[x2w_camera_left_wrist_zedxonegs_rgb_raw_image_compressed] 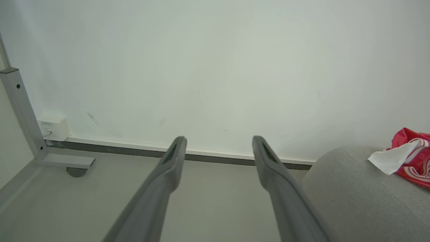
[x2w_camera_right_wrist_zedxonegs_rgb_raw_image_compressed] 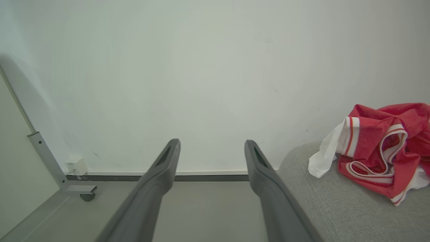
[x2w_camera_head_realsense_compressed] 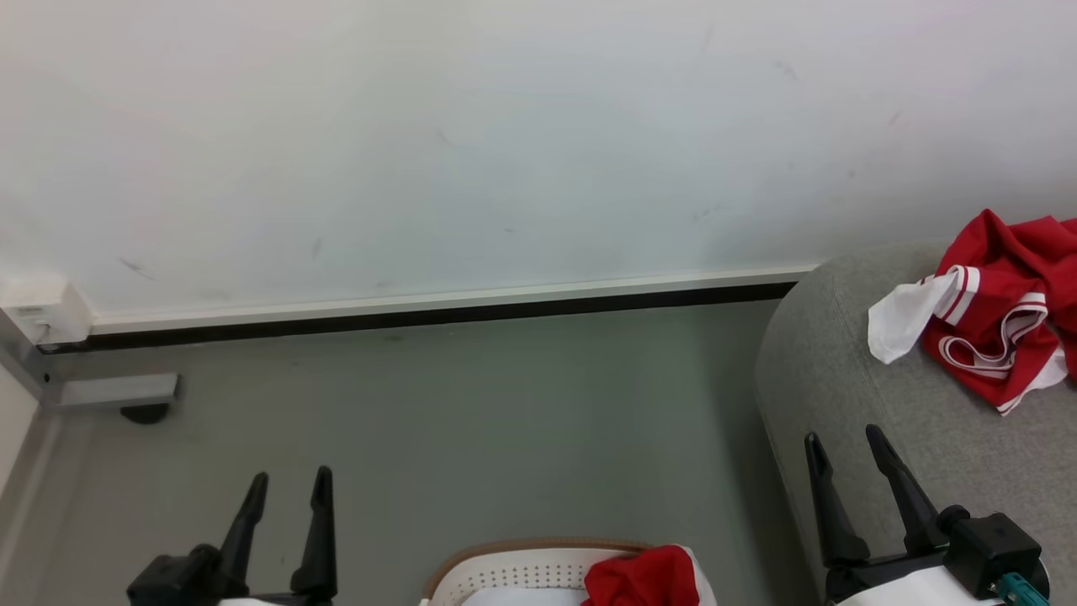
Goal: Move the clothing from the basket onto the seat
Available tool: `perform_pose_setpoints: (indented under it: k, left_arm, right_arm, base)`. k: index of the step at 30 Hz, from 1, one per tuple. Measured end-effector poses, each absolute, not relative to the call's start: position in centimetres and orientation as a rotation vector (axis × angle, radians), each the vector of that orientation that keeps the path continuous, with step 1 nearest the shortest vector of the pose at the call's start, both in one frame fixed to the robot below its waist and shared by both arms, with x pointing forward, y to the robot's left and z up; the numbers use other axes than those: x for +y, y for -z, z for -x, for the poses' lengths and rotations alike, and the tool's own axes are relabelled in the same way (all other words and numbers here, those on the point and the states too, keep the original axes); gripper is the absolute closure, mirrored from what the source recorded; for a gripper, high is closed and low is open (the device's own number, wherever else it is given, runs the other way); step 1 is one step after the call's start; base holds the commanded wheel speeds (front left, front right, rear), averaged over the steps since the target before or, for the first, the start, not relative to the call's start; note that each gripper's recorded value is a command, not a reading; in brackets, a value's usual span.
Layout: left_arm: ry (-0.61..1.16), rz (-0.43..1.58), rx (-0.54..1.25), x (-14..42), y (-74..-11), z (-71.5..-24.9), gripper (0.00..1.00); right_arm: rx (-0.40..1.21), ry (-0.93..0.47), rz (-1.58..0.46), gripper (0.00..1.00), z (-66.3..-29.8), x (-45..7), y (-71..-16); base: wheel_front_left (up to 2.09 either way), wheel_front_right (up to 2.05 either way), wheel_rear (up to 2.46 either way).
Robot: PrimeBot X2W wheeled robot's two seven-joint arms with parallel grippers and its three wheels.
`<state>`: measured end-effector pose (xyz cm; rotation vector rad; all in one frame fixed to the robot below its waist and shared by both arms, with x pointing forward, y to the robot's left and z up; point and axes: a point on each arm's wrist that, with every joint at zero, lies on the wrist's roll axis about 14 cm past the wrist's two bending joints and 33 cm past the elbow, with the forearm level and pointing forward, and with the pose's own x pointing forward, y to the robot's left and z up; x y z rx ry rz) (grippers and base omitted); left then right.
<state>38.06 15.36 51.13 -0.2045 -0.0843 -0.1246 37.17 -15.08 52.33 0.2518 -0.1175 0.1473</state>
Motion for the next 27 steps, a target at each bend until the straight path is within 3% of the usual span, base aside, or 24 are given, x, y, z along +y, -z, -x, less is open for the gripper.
perform_pose_setpoints:
  k: [8, 27]
  left_arm:
    - [0.198, 0.204, -0.076, 13.2, -50.9, -39.9, 0.0]
    - [0.563, 0.183, 0.094, 2.0, -44.8, -45.0, 0.0]
  right_arm:
    - [-0.115, -0.102, -0.245, 0.0, -38.1, -16.6, -52.1]
    - [-0.12, 0.054, -0.184, 0.0, -41.5, -22.2, -51.4]
  base:
    - [0.0, 0.0, 0.0]
    - [0.0, 0.0, 0.0]
